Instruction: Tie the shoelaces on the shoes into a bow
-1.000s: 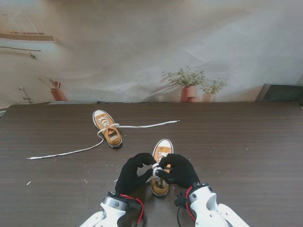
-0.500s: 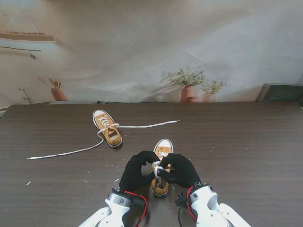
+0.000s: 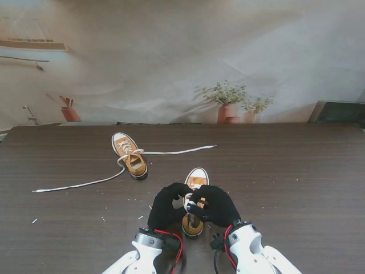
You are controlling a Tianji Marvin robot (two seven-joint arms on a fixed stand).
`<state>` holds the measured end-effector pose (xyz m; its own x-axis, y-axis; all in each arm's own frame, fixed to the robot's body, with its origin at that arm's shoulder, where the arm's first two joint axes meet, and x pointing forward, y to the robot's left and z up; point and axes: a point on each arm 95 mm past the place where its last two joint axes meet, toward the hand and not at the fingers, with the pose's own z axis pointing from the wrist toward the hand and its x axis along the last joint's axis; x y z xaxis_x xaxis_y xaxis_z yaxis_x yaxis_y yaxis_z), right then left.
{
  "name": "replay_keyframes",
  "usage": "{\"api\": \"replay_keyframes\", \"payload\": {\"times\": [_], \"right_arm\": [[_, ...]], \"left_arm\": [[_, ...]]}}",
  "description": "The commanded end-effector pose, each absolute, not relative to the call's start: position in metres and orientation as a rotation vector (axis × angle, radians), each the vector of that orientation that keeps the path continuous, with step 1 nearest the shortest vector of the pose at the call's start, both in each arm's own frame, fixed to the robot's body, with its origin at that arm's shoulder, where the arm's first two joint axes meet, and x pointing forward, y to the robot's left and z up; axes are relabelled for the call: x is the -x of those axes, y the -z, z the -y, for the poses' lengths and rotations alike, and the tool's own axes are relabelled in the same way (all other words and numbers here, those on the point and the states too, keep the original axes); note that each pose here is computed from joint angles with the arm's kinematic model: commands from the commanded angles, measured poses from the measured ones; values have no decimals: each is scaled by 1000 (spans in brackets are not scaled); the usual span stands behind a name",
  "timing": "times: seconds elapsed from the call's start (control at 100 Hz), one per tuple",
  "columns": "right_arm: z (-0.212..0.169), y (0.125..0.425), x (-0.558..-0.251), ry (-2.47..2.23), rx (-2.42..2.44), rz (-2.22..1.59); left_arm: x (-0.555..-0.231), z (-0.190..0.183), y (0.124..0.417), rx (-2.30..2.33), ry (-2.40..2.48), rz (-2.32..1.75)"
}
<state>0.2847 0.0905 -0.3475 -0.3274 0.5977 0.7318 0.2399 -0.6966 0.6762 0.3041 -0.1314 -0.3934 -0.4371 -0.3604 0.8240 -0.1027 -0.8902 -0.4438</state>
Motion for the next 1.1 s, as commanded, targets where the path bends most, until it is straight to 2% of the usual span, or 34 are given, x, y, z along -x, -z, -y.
{"api": "replay_keyframes", "payload": {"times": [0.0, 1.09], "right_arm": [[-92, 350, -281, -2110, -1666, -1111], [-98, 350, -285, -2118, -1680, -1131]], "left_arm": [[-302, 138, 388, 1574, 2472, -653], [-302, 118, 394, 1674, 2461, -542]]}}
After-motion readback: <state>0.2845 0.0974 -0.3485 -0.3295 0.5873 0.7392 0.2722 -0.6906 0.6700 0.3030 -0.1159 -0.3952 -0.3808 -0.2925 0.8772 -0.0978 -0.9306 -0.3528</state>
